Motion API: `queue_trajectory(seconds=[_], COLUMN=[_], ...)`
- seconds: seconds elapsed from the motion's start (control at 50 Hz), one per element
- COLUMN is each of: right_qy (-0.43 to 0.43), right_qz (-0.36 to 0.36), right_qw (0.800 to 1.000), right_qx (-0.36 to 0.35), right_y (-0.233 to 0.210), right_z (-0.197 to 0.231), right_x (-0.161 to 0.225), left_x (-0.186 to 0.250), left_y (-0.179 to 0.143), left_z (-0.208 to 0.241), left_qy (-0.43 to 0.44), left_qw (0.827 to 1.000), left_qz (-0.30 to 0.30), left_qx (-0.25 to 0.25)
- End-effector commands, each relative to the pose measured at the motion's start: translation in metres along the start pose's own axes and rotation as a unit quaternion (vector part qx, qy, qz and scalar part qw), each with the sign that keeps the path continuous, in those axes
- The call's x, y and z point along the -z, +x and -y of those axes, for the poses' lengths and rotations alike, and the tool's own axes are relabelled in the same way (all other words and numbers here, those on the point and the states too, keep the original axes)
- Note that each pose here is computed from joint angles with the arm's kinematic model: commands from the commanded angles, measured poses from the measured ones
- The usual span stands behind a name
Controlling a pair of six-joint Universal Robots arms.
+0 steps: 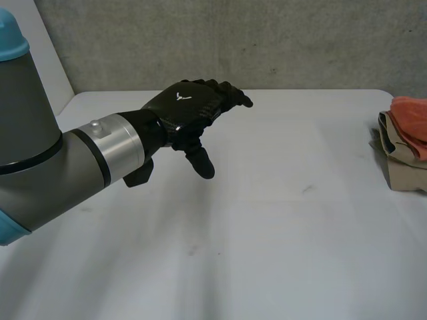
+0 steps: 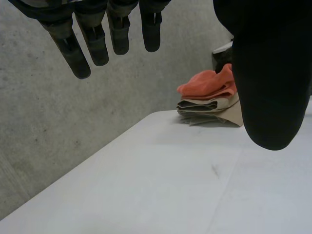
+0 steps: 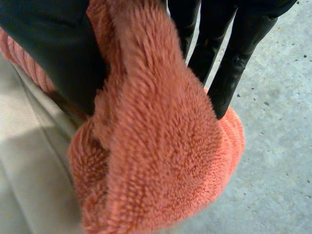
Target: Fold the laundry.
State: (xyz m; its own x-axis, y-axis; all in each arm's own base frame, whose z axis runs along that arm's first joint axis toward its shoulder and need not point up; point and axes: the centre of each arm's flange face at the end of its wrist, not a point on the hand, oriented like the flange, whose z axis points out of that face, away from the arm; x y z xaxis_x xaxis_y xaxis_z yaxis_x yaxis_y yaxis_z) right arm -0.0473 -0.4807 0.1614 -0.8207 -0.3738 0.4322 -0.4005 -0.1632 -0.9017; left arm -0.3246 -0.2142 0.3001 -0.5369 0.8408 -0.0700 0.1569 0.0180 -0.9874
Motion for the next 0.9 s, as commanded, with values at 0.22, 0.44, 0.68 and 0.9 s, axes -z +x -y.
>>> queue_trajectory(seconds=[0.22, 0.44, 0.68, 0.9], right_qy=[-0.064, -0.019, 0.076, 0.025], right_qz=[-0.206, -0.297, -0.087, -0.069], right_qw=[0.971, 0.95, 0.993, 0.995], right_qx=[0.103, 0.098, -0.032, -0.066], right_y=[0.057, 0.009, -0.194, -0.26], right_z=[0.098, 0.196, 0.281, 0.272], right_x=[0.029, 0.016, 0.025, 0.048], left_x=[0.006, 0.007, 0.01, 0.024], left_y=[0.005, 0.003, -0.003, -0.076], left_z=[0.008, 0.011, 0.018, 0.017], left_qy=[0.01, 0.014, 0.025, 0.044], left_qw=[1.0, 1.0, 1.0, 0.955], left_qz=[-0.003, 0.0, 0.013, 0.293], left_qx=[0.005, 0.004, 0.007, 0.03])
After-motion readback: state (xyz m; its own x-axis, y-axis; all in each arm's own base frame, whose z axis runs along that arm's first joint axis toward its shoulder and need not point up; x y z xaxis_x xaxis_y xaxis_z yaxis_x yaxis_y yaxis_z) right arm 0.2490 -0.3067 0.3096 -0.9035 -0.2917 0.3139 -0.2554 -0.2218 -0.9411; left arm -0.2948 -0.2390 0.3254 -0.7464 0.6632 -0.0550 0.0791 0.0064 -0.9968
